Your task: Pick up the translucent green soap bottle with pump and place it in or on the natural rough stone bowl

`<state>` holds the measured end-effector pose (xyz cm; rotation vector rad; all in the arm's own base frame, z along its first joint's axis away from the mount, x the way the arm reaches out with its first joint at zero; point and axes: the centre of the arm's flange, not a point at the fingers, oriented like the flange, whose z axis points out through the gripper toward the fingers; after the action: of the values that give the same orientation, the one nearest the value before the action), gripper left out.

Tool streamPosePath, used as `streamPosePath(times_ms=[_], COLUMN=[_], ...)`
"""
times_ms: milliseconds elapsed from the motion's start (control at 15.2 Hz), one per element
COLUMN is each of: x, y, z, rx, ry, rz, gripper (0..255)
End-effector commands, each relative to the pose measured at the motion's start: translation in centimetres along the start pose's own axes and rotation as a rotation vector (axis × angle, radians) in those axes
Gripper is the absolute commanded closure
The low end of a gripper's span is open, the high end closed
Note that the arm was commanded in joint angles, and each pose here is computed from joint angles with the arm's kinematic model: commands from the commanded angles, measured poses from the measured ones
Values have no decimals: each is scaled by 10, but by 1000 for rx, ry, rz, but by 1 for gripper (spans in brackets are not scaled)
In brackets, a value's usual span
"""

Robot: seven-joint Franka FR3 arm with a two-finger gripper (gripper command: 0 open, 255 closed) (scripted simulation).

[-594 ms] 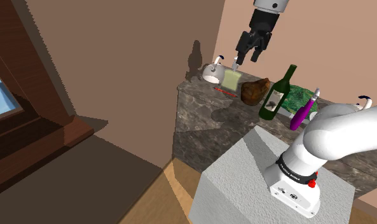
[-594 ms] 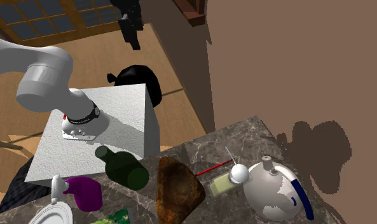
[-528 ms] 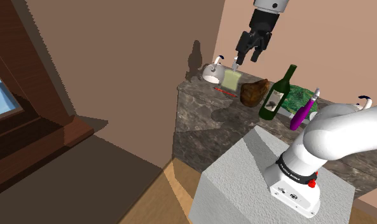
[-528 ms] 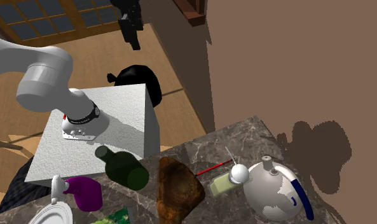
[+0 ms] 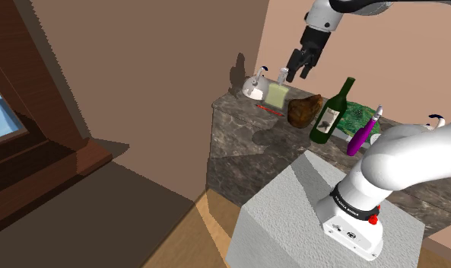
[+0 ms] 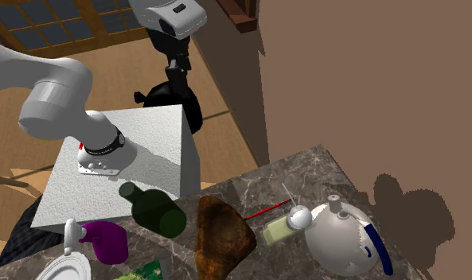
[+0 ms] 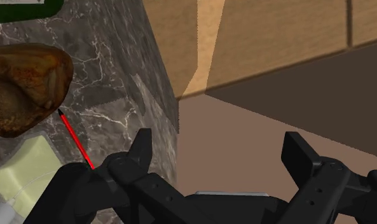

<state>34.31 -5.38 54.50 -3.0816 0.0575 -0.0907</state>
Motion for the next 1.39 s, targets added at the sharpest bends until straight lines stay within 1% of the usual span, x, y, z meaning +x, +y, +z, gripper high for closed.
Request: streamPosePath(times_ms=[0, 660, 1320], x=[8, 51, 103], y=[22, 134, 242], z=[9, 63, 115], rx=[1, 10, 19], ry=[10, 52, 95], rz=[-16, -83, -150], gripper=[0, 0, 0])
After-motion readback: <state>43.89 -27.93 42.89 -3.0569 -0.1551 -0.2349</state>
